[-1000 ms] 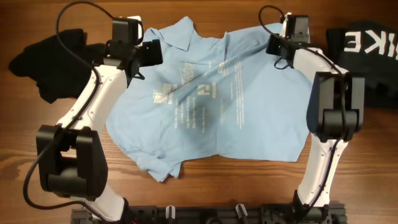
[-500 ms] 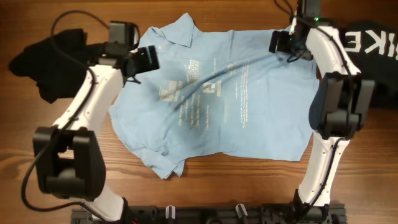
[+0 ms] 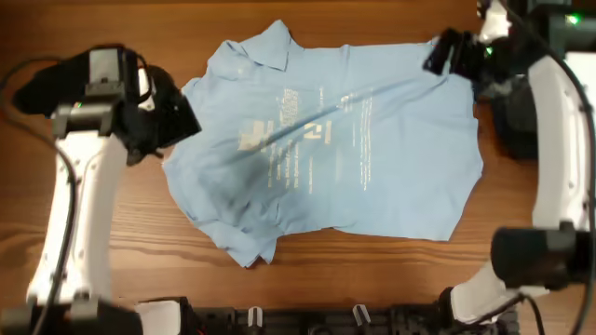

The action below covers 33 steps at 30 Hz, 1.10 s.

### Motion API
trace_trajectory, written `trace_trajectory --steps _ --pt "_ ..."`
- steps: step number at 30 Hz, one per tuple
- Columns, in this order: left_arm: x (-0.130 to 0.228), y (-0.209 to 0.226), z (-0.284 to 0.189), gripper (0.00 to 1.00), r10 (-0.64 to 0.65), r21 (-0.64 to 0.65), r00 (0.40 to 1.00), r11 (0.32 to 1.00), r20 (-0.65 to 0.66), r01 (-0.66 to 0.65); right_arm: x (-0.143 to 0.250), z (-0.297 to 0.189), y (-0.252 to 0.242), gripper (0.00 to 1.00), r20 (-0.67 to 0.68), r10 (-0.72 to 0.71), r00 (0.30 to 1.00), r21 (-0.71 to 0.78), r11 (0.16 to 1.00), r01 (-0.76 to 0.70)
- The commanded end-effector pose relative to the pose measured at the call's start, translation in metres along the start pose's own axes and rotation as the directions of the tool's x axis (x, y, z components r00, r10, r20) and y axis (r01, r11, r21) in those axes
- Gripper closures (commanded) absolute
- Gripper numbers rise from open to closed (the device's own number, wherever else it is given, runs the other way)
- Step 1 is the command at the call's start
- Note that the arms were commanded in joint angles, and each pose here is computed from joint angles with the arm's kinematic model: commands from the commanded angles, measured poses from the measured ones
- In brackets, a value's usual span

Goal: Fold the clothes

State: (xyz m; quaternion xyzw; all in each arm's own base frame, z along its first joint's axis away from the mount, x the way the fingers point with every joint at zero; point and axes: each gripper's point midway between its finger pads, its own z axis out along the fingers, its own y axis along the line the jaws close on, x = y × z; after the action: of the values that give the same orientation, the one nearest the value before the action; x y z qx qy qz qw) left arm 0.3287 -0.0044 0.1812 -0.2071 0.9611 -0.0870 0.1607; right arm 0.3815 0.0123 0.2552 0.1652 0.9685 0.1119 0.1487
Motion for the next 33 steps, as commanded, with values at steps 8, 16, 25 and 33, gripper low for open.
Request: trace_trajectory --steps 8,16,25,33 --pt "0.091 0.021 -0.004 0.00 -0.230 -0.030 0.967 0.973 -0.108 0.228 0.110 -0.042 -0.061 0.00 0.061 0.315 0.947 0.179 0.930 -0.321" --pt "0.166 0.026 0.045 0.04 -0.298 -0.080 0.917 0.954 -0.266 0.287 0.180 0.033 -0.080 0.00 -0.065 0.403 0.913 0.163 0.907 -0.389" --pt "0.212 0.028 0.089 0.11 -0.290 -0.102 0.908 0.957 -0.302 0.272 0.214 0.089 -0.093 0.01 -0.163 0.425 0.891 0.185 0.900 -0.395" --pt "0.230 0.046 0.108 0.36 -0.336 -0.147 0.895 0.941 -0.292 0.305 0.233 0.111 -0.104 0.02 -0.180 0.468 0.865 0.217 0.877 -0.430"
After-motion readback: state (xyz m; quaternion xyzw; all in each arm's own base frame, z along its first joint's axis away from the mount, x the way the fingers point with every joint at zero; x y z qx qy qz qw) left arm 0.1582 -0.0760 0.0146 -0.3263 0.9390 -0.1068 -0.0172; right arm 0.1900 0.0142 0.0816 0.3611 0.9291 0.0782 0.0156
